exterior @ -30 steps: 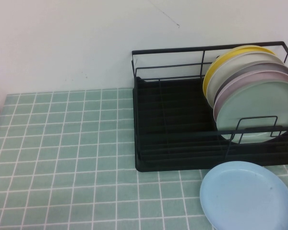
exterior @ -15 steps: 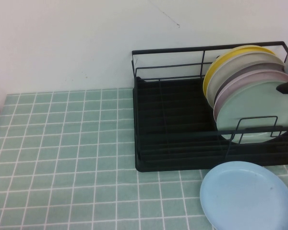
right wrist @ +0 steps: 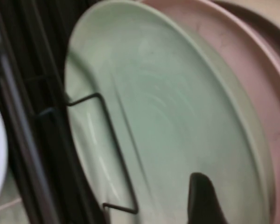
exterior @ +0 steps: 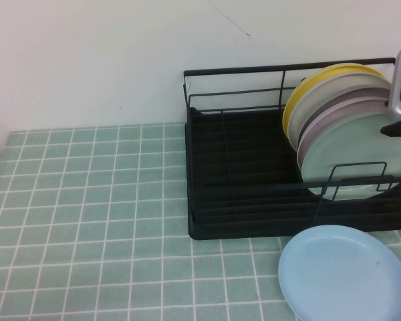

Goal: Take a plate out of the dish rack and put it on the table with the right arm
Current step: Grasp the plate from the shelf, then place the plate from the table

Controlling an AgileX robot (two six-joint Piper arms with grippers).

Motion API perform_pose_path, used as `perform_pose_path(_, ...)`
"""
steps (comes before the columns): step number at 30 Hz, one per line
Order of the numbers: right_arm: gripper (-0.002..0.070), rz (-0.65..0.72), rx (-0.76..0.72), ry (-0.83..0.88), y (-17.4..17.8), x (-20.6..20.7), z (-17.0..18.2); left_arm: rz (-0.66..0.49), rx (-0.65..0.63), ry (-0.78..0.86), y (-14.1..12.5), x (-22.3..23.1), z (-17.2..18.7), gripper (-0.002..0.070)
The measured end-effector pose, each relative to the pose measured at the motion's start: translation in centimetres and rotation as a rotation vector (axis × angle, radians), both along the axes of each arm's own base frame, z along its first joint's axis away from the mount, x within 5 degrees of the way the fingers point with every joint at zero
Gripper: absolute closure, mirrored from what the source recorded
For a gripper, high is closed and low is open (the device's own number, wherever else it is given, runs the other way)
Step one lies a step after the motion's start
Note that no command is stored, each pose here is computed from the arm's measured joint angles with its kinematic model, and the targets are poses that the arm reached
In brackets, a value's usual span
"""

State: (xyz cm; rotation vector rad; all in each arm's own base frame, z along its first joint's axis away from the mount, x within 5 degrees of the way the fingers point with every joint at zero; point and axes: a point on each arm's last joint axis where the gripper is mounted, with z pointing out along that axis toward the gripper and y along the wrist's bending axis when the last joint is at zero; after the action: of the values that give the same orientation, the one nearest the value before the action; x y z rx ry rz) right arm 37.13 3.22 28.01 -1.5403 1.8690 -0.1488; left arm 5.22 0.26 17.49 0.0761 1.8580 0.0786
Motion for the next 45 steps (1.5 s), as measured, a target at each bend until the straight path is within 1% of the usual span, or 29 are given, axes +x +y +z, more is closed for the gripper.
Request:
perform_pose_path(5,0.032,-0.014,-0.013,-0.012,-0.2,0.8,-1.0,0.0,0.0,0.0,0.0,0.0,0.0,0.0678)
perform_pose_path(8,0.0344,-0.018,-0.015,-0.001,-0.2,1.2,-1.7,0.0,0.0,0.0,0.0,0.0,0.0,0.0678)
perform_pose_path(13,0.0427,-0.023,-0.018,0.006,-0.2,1.5,-2.3,0.0,0.0,0.0,0.0,0.0,0.0,0.0678)
perform_pose_path(16,0.0504,-0.026,-0.019,0.0,-0.3,1.6,-2.3,0.0,0.0,0.0,0.0,0.0,0.0,0.0678)
perform_pose_path(18,0.0569,-0.02,-0.024,0.003,-0.3,1.5,-2.2,0.0,0.0,0.0,0.0,0.0,0.0,0.0678)
perform_pose_path(20,0.0573,-0.008,-0.031,0.001,-0.2,1.2,-1.8,0.0,0.0,0.0,0.0,0.0,0.0,0.0678)
perform_pose_path(22,0.0573,-0.005,-0.037,-0.017,-0.3,0.8,-0.9,0.0,0.0,0.0,0.0,0.0,0.0,0.0678)
perform_pose_path(24,0.0573,-0.01,-0.041,-0.049,-0.3,0.0,0.7,0.0,0.0,0.0,0.0,0.0,0.0,0.0678)
perform_pose_path(27,0.0573,-0.03,-0.038,-0.129,-0.4,-2.1,4.4,0.0,0.0,0.0,0.0,0.0,0.0,0.0678)
perform_pose_path(31,0.0573,-0.087,0.009,-0.235,-0.5,-5.4,9.2,0.0,0.0,0.0,0.0,0.0,0.0,0.0678)
perform_pose_path(34,0.0573,-0.163,0.073,-0.237,-0.6,-8.9,12.0,0.0,0.0,0.0,0.0,0.0,0.0,0.0678)
perform_pose_path(35,0.0573,-0.208,0.116,-0.22,-0.7,-10.2,12.8,0.0,0.0,0.0,0.0,0.0,0.0,0.0678)
perform_pose_path(37,0.0573,-0.312,0.214,-0.17,-0.7,-12.8,14.2,0.0,0.0,0.0,0.0,0.0,0.0,0.0678)
perform_pose_path(39,0.0573,-0.458,0.33,-0.073,-0.9,-15.2,14.9,0.0,0.0,0.0,0.0,0.0,0.0,0.0678)
perform_pose_path(42,0.0573,-0.682,0.484,0.118,-0.9,-18.0,14.0,0.0,0.0,0.0,0.0,0.0,0.0,0.0678)
perform_pose_path(45,0.0573,-0.808,0.535,0.279,-0.8,-19.7,11.1,0.0,0.0,0.0,0.0,0.0,0.0,0.0678)
